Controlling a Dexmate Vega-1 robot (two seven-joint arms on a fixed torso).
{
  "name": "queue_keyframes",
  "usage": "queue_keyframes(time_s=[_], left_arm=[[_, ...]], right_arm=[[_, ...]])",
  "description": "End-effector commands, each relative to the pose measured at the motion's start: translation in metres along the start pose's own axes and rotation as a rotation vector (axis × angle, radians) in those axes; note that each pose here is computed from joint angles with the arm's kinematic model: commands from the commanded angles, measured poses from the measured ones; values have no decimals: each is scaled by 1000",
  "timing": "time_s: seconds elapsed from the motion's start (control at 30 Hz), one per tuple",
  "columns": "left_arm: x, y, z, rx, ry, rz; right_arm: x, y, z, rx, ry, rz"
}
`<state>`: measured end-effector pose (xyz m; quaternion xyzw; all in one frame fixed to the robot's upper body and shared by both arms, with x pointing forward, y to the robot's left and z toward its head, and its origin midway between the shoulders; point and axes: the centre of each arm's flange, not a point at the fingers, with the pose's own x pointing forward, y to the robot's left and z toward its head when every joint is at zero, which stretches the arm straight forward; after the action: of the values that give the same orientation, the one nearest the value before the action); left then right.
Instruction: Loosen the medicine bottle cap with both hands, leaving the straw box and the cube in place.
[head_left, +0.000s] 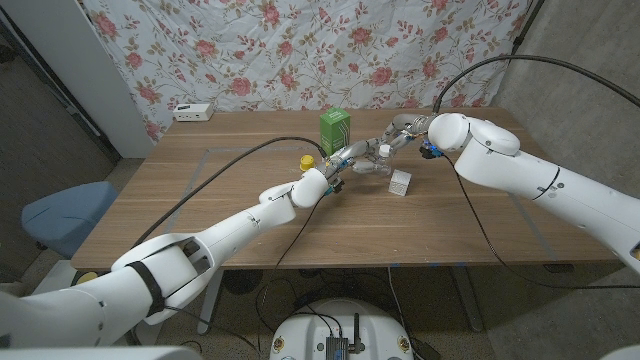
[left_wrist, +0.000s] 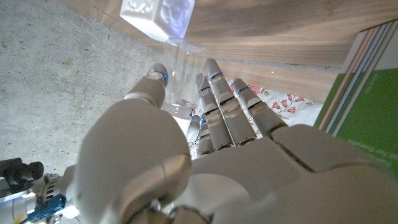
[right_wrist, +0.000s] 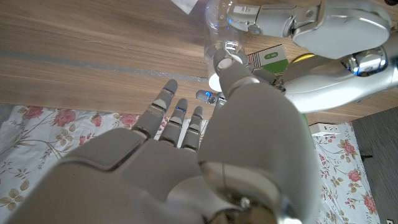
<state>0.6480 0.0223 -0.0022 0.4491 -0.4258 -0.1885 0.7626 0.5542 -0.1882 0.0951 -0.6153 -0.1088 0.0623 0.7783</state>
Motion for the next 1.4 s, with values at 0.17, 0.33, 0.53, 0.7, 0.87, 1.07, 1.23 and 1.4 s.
queue_keyframes(time_s=[0.17, 0.33, 0.53, 0.7, 0.87, 1.07, 1.23, 1.4], left_arm=[[2, 2, -4, -2, 7, -4], [3, 2, -5, -3, 8, -4], [5, 3, -7, -4, 5, -8], [6, 4, -7, -3, 1, -8], [5, 4, -8, -4, 1, -8], [5, 4, -8, -4, 2, -6], [4, 4, -8, -3, 3, -5], [3, 4, -8, -3, 5, -6]], right_arm=[[4, -3, -2, 48, -34, 12], [4, -4, -3, 66, -45, 20], [5, -5, -3, 72, -47, 30], [6, -5, -3, 73, -52, 37], [6, -5, -2, 76, -50, 32], [7, -6, -1, 72, -53, 33], [7, -6, -1, 77, -54, 27], [7, -6, -2, 84, -55, 23]])
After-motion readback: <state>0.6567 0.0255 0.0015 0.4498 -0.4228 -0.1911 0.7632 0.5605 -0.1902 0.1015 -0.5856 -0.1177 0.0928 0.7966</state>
